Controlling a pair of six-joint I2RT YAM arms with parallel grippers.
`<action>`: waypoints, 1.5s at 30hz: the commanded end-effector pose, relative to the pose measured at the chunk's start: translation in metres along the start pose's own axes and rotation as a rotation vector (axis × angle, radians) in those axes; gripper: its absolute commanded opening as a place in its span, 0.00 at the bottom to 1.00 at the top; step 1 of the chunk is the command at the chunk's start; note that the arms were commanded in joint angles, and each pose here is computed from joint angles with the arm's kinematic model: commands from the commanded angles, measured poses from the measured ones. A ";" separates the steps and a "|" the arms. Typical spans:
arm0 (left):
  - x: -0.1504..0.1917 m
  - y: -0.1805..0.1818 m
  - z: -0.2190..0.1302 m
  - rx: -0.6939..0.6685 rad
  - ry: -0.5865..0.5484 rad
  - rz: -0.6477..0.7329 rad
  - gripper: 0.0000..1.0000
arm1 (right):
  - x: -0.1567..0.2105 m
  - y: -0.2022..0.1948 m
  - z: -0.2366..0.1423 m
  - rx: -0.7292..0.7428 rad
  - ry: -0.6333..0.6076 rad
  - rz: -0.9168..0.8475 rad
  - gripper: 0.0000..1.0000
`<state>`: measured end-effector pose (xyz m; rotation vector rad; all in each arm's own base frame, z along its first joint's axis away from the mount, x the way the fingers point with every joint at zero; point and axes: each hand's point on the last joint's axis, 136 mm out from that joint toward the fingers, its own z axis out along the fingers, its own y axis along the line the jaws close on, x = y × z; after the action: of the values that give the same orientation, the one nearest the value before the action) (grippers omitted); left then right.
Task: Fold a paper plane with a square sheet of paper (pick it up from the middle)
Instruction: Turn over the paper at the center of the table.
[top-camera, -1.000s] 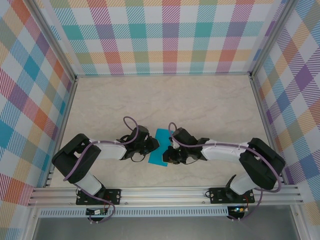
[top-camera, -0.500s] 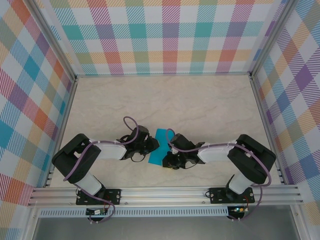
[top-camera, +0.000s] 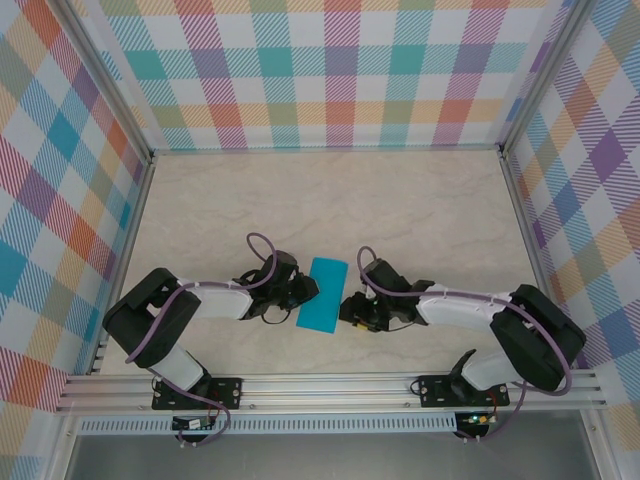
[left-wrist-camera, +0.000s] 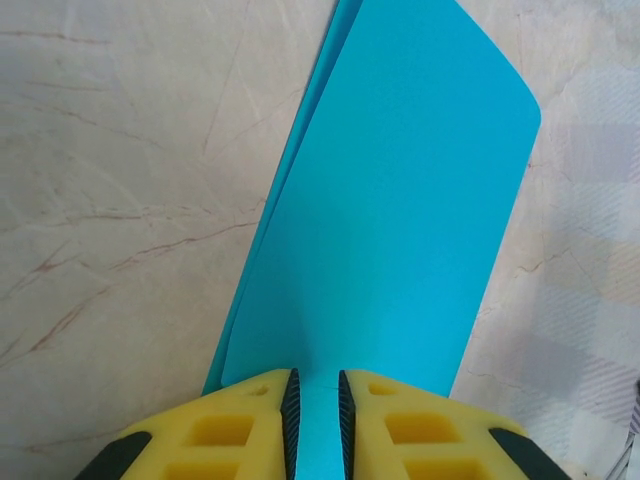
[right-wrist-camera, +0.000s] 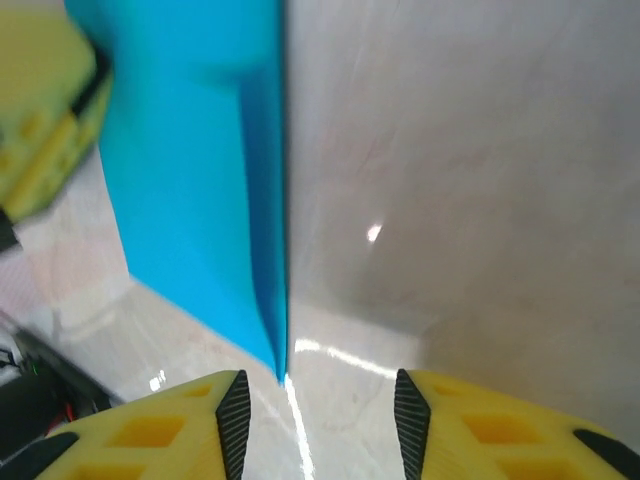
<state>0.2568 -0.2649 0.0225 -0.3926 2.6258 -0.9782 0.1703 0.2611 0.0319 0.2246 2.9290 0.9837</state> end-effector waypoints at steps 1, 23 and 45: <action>0.008 0.010 -0.004 -0.062 0.030 0.013 0.21 | -0.018 0.005 -0.003 0.017 -0.038 0.032 0.48; 0.007 0.008 -0.009 -0.060 0.019 0.018 0.22 | -0.038 0.041 0.037 -0.073 0.034 0.060 0.37; 0.006 0.012 -0.011 -0.078 0.010 0.016 0.22 | -0.041 0.050 0.037 -0.121 0.021 0.031 0.36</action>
<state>0.2512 -0.2581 0.0227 -0.3989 2.6613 -0.9285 0.2184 0.3076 0.0261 0.3045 2.9134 1.1141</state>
